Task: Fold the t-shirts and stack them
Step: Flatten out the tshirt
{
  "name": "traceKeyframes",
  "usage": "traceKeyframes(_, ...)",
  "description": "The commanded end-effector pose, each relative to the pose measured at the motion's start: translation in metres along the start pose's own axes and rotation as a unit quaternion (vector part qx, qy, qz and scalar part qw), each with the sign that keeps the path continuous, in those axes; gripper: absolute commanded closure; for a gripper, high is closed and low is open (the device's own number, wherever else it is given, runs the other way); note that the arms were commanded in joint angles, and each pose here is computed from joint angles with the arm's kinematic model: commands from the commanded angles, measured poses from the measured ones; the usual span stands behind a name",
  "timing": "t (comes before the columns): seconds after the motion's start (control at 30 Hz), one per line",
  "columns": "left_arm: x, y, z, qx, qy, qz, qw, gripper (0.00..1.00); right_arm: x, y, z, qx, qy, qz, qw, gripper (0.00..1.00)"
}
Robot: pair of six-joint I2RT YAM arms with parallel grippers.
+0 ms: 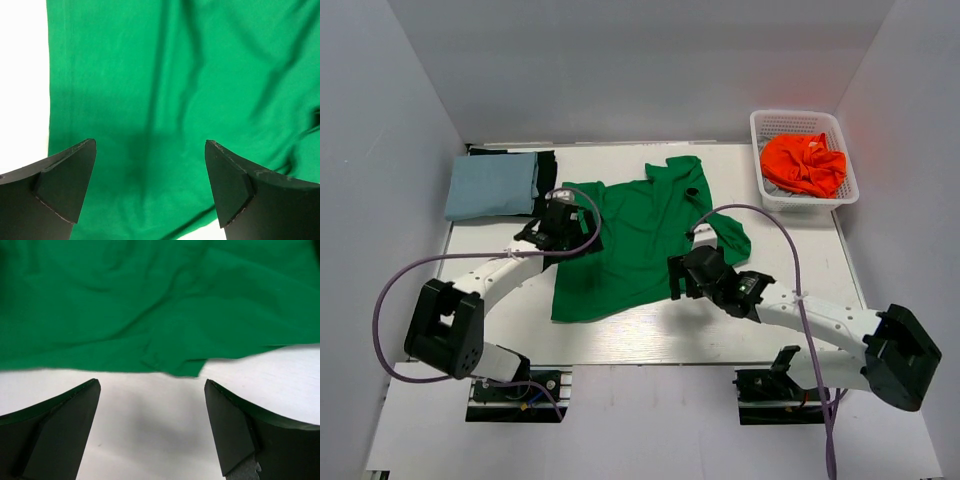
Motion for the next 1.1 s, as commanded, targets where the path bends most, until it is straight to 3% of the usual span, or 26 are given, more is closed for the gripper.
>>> traceKeyframes(0.0, 0.0, 0.008, -0.006, -0.023, -0.011, -0.019, 0.999, 0.0, 0.006, 0.014, -0.012, -0.039, 0.022, -0.008, 0.999, 0.1)
traceKeyframes(0.07, 0.001, 0.011, -0.006, -0.015, -0.01, -0.012, 1.0, 0.0, 0.008, 0.025, -0.01, -0.04, 0.022, 0.001, 0.999, 0.1)
traceKeyframes(0.23, -0.008, 0.025, -0.011, -0.031, 0.002, 0.013, 0.999, 0.0, 0.005, 0.057, -0.015, -0.078, 0.031, 0.048, 0.995, 0.37)
traceKeyframes(0.33, -0.016, 0.034, -0.006, -0.018, 0.003, 0.028, 0.999, 0.0, 0.008, 0.06, -0.014, -0.082, 0.048, 0.053, 0.994, 0.58)
traceKeyframes(0.37, -0.018, 0.036, -0.004, -0.012, 0.004, 0.03, 0.999, 0.0, 0.008, 0.061, -0.016, -0.087, 0.057, 0.052, 0.993, 0.72)
traceKeyframes(0.5, -0.033, 0.046, 0.007, 0.01, 0.004, 0.056, 0.998, 0.0, 0.009, 0.049, -0.02, -0.085, 0.072, 0.043, 0.993, 1.0)
traceKeyframes(0.77, -0.047, 0.06, 0.018, 0.044, -0.009, 0.095, 0.994, 0.0, 0.001, 0.004, -0.033, -0.074, 0.1, 0.043, 0.991, 1.0)
traceKeyframes(0.97, -0.052, 0.058, 0.017, 0.035, -0.01, 0.101, 0.994, 0.0, -0.041, -0.054, -0.049, -0.093, 0.137, 0.155, 0.974, 1.0)
traceKeyframes(1.07, -0.053, 0.055, 0.02, 0.043, -0.008, 0.104, 0.994, 0.0, -0.062, -0.088, -0.063, -0.135, 0.188, 0.198, 0.952, 1.0)
Point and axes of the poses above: each gripper's point midway between its finger pads, its own y axis out along the fingers, its own z axis along the line the jaws close on, x = y × z, the point moved 3 cm from there along -y, back along the fingers, and after that the axes turned 8 degrees about y, right-handed, at the moved point
